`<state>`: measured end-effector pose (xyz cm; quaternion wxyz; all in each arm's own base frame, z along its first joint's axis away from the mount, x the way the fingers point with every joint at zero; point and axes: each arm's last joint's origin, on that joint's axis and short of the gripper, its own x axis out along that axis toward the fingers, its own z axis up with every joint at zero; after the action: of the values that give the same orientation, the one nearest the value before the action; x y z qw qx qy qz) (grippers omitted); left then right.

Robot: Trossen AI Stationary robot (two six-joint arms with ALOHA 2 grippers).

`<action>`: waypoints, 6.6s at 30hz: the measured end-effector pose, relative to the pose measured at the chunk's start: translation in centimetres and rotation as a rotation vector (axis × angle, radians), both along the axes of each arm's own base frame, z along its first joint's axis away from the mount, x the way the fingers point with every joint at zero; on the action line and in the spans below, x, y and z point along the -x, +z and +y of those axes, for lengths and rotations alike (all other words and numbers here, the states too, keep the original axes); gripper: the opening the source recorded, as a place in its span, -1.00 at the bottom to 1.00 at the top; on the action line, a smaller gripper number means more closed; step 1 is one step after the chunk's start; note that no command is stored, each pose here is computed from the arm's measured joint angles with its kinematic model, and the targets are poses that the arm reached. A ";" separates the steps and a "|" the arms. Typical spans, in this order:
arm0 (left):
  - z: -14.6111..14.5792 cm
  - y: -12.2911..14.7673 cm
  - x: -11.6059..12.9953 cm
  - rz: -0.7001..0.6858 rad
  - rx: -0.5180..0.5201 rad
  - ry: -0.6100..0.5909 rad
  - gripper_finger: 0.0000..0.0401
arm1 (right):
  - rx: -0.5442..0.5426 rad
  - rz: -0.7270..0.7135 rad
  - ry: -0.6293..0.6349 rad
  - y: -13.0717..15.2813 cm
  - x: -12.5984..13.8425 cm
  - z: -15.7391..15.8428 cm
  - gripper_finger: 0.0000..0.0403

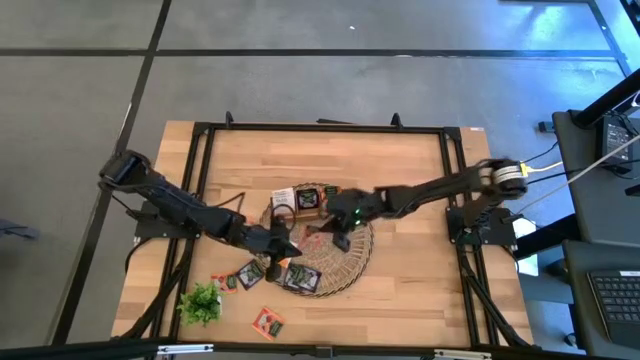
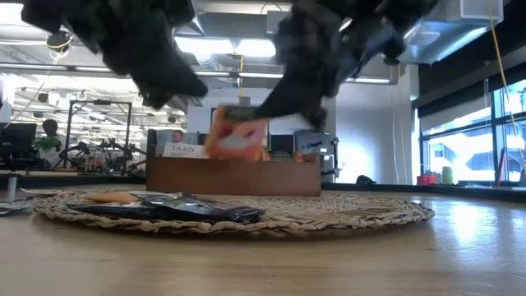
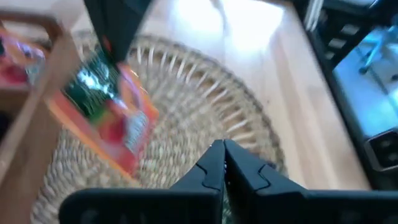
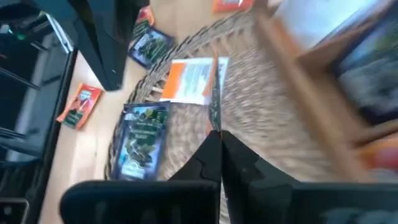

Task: Pick & Place Tea
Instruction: Put the orange tea bag into the right slot of the wooden organizer, then put the white tea bag into the left slot of the wooden organizer

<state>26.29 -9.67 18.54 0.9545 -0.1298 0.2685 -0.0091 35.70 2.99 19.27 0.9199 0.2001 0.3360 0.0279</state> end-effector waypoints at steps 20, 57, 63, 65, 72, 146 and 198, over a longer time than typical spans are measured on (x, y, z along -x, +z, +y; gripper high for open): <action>-0.1 1.1 0.4 -0.056 -0.057 0.040 -0.99 | 0.405 0.088 0.126 3.1 4.1 -7.7 -0.98; 2.5 -1.5 2.0 0.229 -0.068 0.373 -0.99 | 0.130 0.253 -0.113 -1.7 2.5 -8.7 -0.80; 2.7 -1.6 2.2 0.249 -0.094 0.400 -0.99 | 0.100 0.215 -0.154 0.0 3.1 -8.6 -0.76; 2.7 -1.6 2.2 0.248 -0.096 0.401 -0.99 | 0.103 0.189 -0.155 0.8 3.3 -8.5 -0.76; 2.3 -1.6 2.2 0.243 -0.102 0.351 -0.99 | 0.188 0.096 -0.187 3.7 4.2 -8.1 -0.75; -3.2 -6.8 2.9 0.440 -0.061 0.159 -0.99 | -0.129 -0.096 -0.094 -4.5 -2.8 1.8 0.13; -3.4 -7.0 3.2 0.439 -0.080 0.154 -0.99 | -0.070 0.106 -0.144 -6.4 -9.9 4.5 0.02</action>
<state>23.14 -13.10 11.58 0.8754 -0.1109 0.4592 0.1026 45.59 7.52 12.84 0.8929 0.2569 0.3679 -0.0375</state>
